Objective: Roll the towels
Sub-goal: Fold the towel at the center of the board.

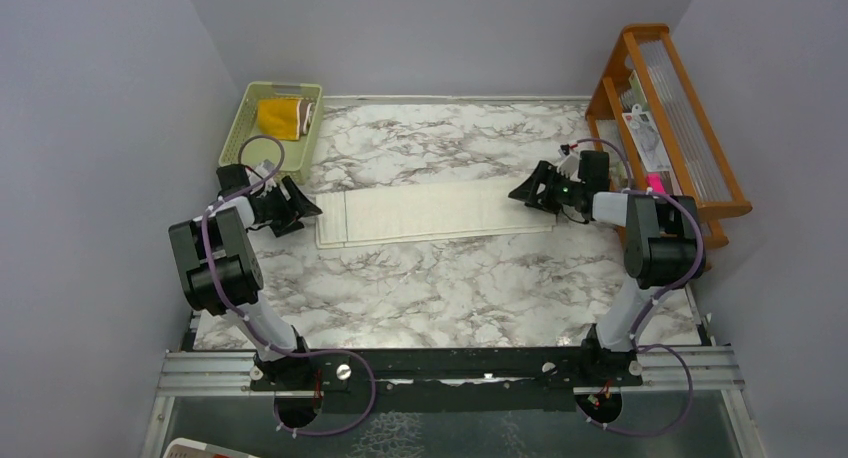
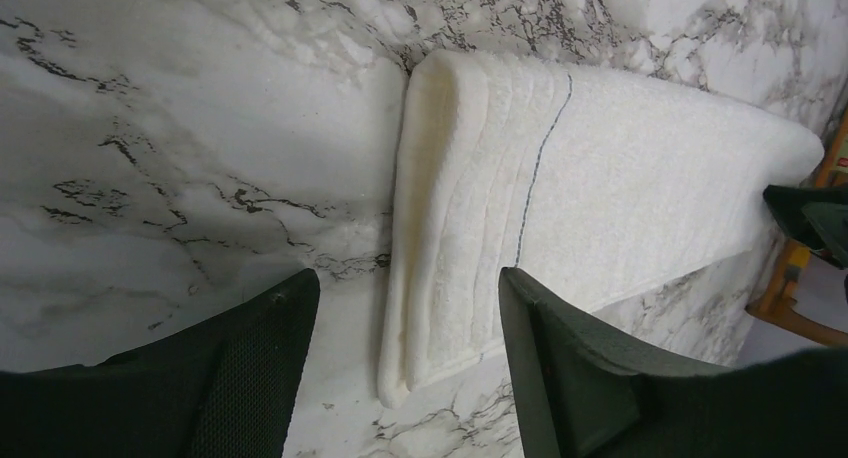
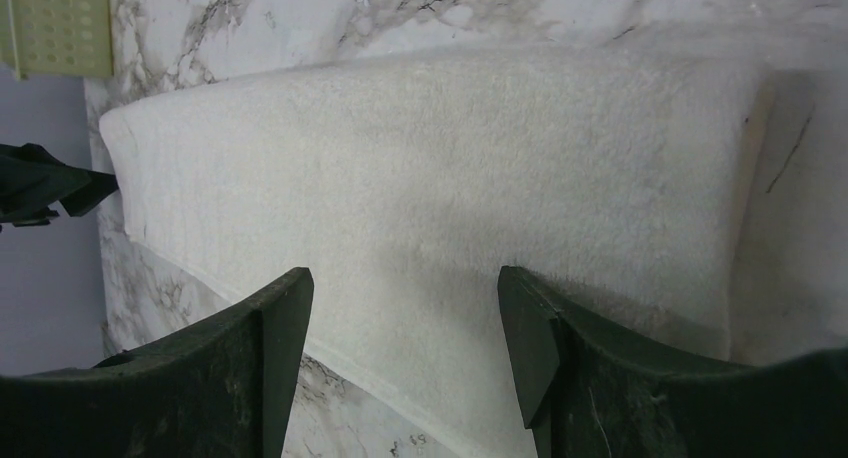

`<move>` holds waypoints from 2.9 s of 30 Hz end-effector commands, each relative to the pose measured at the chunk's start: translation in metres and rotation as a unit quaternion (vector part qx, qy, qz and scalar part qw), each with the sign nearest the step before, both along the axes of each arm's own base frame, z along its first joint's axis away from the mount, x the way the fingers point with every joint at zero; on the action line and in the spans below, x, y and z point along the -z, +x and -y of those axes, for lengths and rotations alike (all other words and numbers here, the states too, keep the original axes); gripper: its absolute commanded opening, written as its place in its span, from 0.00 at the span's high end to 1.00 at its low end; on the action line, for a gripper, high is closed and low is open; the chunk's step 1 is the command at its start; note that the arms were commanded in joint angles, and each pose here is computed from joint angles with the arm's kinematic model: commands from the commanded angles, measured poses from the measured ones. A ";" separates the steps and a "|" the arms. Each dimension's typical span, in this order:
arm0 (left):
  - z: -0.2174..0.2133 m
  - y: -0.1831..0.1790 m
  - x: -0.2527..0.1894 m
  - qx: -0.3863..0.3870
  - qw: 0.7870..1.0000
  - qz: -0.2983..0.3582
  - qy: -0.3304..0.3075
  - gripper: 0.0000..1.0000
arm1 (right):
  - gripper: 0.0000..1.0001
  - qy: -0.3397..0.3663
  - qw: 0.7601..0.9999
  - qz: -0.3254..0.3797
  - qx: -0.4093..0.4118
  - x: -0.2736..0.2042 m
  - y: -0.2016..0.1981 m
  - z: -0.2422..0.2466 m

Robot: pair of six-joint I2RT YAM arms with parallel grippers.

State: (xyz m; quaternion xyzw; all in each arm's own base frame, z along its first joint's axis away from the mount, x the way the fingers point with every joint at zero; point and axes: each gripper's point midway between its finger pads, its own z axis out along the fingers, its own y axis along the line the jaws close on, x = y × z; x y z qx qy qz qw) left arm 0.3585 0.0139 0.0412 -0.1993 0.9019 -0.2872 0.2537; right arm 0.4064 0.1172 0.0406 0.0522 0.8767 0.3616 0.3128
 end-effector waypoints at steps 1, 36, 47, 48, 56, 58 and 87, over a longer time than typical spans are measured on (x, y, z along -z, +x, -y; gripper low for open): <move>0.012 -0.010 0.017 0.014 0.999 -0.016 -0.045 0.31 | 0.30 0.001 0.999 -0.051 0.013 0.029 -0.018 0.009; 0.001 -0.095 0.092 -0.020 0.976 -0.215 0.029 0.27 | 0.30 0.060 0.998 -0.018 -0.024 0.014 -0.030 -0.009; 0.002 -0.103 0.101 -0.017 0.973 -0.230 0.018 0.25 | 0.30 0.086 0.996 -0.003 -0.032 0.006 -0.035 -0.015; 0.001 -0.103 0.101 -0.019 0.973 -0.230 0.017 0.25 | 0.30 0.087 0.996 -0.001 -0.032 0.005 -0.035 -0.016; -0.017 -0.096 0.083 -0.044 0.975 -0.201 0.080 0.24 | 0.29 0.063 0.998 0.003 -0.003 0.008 -0.034 -0.007; -0.012 -0.099 0.087 -0.037 0.973 -0.215 0.079 0.24 | 0.26 0.025 0.999 0.012 0.024 0.009 -0.029 0.005; -0.018 -0.064 0.038 -0.122 0.982 -0.145 0.011 0.32 | 0.24 -0.253 0.755 0.451 -0.404 -0.055 -0.153 -0.378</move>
